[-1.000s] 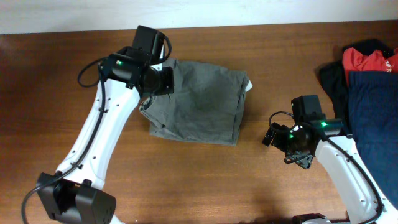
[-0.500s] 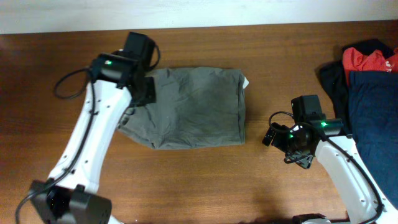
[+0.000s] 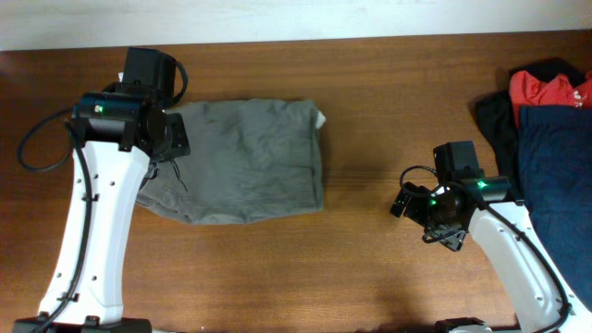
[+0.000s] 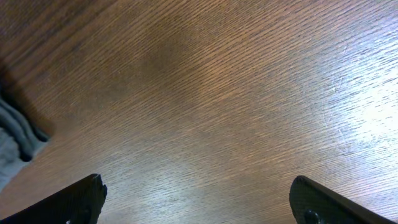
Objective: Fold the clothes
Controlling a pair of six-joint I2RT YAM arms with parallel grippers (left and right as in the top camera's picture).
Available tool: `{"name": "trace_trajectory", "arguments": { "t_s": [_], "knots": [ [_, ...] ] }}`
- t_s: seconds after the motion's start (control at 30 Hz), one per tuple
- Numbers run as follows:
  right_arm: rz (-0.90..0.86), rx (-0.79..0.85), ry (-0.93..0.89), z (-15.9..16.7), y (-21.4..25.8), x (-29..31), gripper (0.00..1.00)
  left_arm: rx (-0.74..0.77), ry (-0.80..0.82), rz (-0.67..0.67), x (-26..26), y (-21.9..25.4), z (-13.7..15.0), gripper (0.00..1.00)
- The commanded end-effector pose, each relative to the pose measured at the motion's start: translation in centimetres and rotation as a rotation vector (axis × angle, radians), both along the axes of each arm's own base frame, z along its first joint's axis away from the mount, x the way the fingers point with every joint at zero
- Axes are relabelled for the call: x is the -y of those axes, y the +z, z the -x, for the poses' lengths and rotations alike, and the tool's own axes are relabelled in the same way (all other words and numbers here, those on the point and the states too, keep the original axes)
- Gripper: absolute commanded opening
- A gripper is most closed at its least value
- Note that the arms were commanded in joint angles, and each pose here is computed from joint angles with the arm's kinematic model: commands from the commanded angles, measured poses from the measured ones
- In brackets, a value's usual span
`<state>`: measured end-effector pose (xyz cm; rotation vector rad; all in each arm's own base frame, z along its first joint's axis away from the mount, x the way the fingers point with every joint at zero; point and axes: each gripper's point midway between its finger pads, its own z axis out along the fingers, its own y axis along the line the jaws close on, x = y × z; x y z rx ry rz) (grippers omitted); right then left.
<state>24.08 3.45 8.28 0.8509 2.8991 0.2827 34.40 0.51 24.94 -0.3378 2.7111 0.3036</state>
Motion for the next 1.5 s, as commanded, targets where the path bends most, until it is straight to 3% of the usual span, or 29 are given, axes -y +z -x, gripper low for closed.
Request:
{"name": "trace_trajectory", "arguments": {
  "t_s": [0.0,0.23,0.47,0.7,1.03,1.47],
  "knots": [
    [-0.006,-0.003,-0.007,0.1,-0.1,0.0,0.99,0.069,0.001,-0.031,-0.5,1.7,-0.7,0.01],
    [-0.006,-0.003,-0.007,0.1,-0.1,0.0,0.99,0.182,-0.017,0.025,0.7,2.1,-4.2,0.01],
    [-0.006,-0.003,-0.007,0.1,-0.1,0.0,0.99,0.118,-0.025,0.037,1.3,-0.8,-5.7,0.01],
    [-0.006,-0.003,-0.007,0.1,-0.1,0.0,0.99,0.055,0.169,-0.114,-2.0,-2.7,-4.9,0.00],
    [-0.006,-0.003,-0.007,0.1,-0.1,0.0,0.99,0.218,0.180,-0.092,-1.5,-1.7,-8.9,0.01],
    [-0.006,-0.003,-0.007,0.1,-0.1,0.0,0.99,0.224,0.097,-0.189,2.9,-5.0,-11.8,0.01]
  ]
}}
